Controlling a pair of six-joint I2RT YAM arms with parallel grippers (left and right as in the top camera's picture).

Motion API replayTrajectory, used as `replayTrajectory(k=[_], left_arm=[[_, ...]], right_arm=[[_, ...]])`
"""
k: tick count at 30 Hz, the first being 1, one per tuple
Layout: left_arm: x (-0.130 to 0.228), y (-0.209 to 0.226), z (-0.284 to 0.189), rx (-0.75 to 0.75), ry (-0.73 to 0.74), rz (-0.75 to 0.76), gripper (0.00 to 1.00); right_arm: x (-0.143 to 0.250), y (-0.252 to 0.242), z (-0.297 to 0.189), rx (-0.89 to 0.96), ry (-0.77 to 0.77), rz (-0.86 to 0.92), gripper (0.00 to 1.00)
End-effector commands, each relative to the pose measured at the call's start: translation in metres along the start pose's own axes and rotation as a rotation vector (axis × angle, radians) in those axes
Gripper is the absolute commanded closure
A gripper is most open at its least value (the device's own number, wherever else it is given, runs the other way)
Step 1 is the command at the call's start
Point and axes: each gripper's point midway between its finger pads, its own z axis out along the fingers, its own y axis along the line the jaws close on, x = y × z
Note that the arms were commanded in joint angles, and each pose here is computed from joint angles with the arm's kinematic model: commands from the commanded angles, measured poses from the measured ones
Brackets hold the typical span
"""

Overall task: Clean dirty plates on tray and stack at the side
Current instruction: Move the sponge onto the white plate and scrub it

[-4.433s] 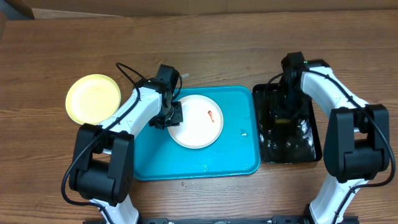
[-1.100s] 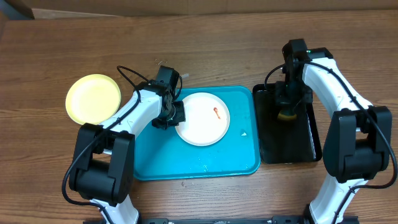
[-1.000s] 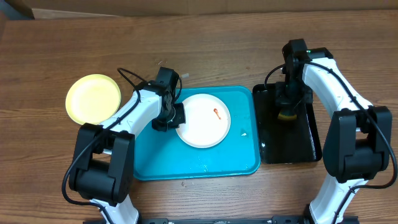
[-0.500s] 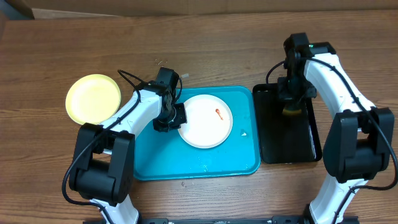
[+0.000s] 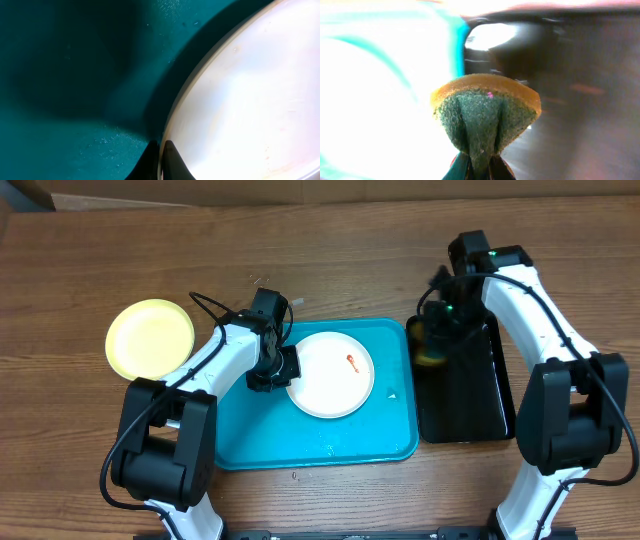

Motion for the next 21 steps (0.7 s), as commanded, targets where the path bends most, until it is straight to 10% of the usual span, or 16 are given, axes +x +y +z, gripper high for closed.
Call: replayTrajectory(k=[1,21], left_arm=[[0.002,0.003,0.006,-0.022,0.007,0.004,0.96],[0.003,0.003,0.006,-0.023,0.009,0.004,0.95]], right_arm=[[0.002,0.089,-0.019,-0.371,-0.010,-0.101,0.96],[-0.001,0.138,0.019,0.677,-0.412,-0.527,0.96]])
